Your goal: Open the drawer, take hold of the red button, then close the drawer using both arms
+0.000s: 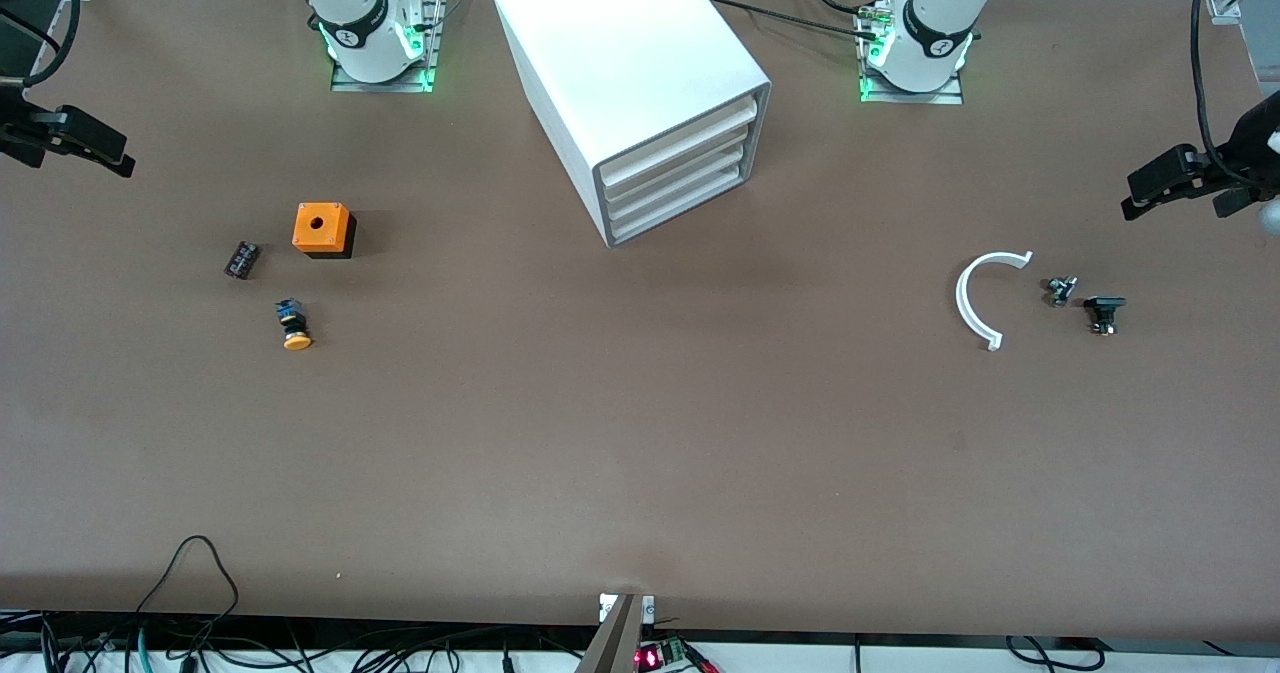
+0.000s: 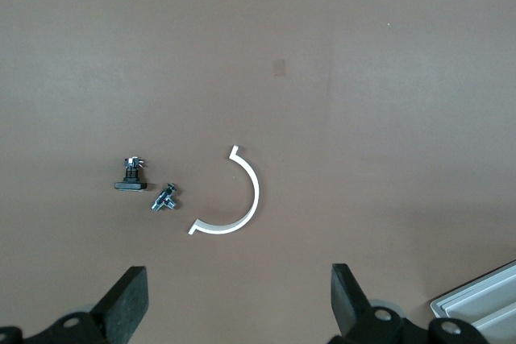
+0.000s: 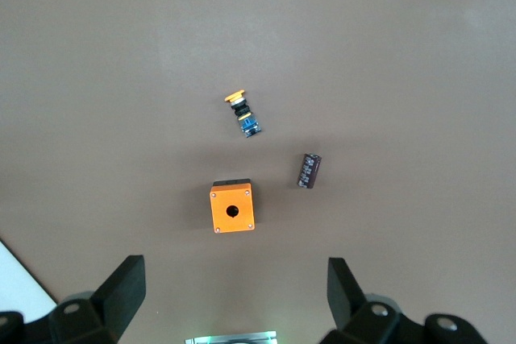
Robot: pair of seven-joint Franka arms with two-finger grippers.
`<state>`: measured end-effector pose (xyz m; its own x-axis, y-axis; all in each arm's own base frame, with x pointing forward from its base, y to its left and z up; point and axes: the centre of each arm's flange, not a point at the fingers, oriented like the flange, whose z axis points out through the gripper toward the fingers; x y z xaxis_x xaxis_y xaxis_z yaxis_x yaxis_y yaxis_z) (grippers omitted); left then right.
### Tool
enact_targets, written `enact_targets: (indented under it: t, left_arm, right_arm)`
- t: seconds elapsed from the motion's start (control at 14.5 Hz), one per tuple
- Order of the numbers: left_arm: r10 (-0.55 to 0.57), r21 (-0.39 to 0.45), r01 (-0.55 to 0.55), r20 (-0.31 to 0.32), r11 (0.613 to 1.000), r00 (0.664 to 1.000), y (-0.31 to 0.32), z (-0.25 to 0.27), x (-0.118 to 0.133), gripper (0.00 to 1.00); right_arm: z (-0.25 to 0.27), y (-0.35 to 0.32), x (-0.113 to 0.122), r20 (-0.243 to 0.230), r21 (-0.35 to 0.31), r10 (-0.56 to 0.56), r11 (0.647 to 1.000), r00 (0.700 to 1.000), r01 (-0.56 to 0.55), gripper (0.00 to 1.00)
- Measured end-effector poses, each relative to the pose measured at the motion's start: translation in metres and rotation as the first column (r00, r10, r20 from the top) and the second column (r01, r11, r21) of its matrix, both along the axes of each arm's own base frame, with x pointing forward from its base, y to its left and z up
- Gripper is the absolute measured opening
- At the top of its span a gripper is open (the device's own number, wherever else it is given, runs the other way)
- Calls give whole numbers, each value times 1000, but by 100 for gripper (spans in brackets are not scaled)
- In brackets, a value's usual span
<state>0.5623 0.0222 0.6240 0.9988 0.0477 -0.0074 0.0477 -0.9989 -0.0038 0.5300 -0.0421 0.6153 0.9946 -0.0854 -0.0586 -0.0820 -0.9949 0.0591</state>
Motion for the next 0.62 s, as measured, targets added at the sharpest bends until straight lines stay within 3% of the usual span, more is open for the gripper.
enact_targets:
  t: [0.62]
  left_arm:
    - [-3, -12, 3, 18, 1000, 1000, -3, 8, 1, 100]
  right_arm:
    - [0, 2, 0, 1, 0, 4, 1000, 1000, -4, 100]
